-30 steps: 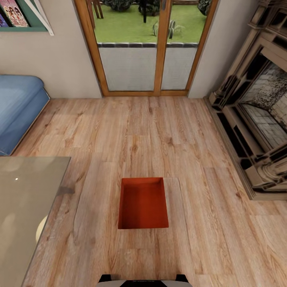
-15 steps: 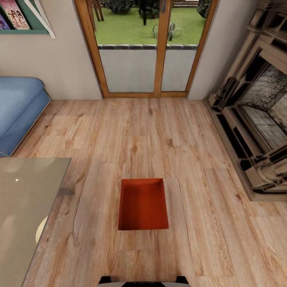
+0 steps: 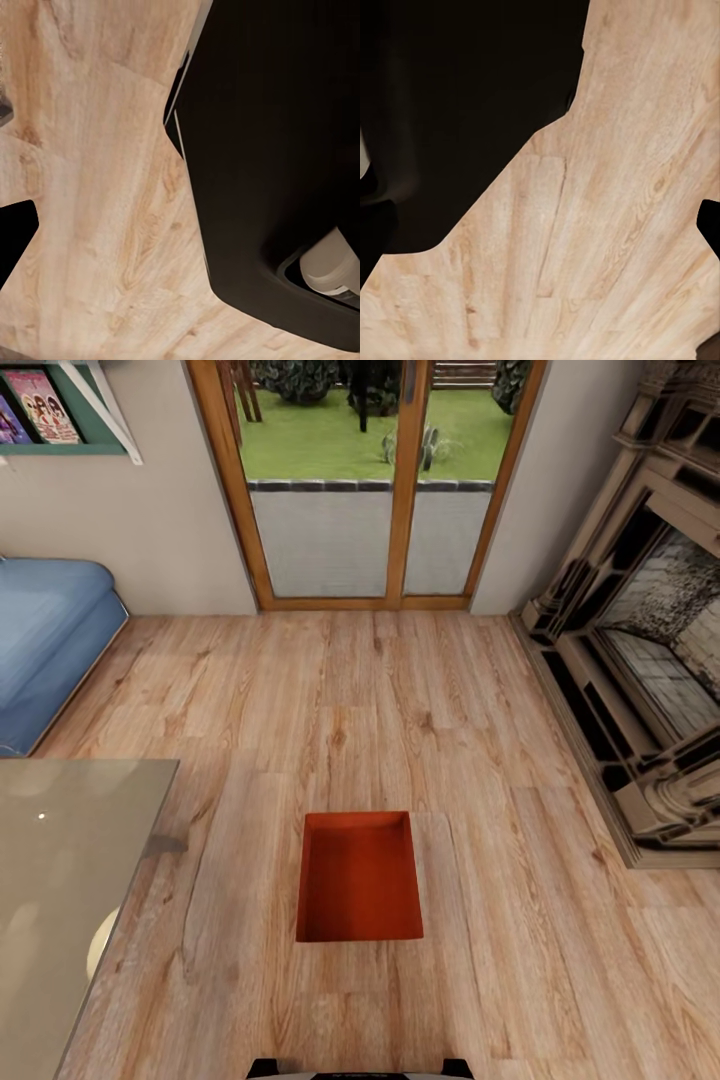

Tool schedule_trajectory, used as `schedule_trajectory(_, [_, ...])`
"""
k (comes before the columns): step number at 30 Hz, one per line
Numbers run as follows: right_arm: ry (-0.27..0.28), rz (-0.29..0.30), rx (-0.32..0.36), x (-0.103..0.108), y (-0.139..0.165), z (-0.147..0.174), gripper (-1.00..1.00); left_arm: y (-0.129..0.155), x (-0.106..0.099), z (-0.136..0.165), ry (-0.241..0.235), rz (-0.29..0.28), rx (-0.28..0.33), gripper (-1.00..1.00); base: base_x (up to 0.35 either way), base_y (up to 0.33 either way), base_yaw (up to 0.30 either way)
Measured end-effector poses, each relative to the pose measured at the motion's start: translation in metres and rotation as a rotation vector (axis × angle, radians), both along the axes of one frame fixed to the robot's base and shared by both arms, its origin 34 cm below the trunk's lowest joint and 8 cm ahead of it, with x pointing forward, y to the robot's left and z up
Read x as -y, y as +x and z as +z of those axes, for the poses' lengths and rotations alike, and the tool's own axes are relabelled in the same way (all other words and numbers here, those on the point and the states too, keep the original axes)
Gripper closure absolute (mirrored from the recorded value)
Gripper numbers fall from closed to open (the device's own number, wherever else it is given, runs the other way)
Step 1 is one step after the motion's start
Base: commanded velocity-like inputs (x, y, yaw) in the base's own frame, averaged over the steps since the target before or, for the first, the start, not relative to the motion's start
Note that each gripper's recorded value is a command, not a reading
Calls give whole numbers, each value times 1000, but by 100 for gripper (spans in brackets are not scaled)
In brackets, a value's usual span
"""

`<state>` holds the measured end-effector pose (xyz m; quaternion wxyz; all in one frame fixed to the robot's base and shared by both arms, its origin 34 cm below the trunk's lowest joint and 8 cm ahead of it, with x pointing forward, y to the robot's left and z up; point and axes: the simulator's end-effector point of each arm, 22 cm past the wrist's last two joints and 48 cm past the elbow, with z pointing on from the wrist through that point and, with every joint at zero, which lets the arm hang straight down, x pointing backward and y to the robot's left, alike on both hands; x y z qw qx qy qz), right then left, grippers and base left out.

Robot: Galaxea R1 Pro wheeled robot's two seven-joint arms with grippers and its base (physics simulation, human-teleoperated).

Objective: Move the two storage containers from the living room to the garage. In the garage, place one container on the floor and stack the other container on top of it (either order is fine).

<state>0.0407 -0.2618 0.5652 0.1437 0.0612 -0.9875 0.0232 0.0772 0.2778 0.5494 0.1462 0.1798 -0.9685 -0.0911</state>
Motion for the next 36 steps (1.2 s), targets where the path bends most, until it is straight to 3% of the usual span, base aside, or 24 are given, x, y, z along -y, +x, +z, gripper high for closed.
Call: schedule_trajectory(36, [15,19,-1,1,6,-35,-100,5,-6,-34,13,-2,-3,-100,0,0,0])
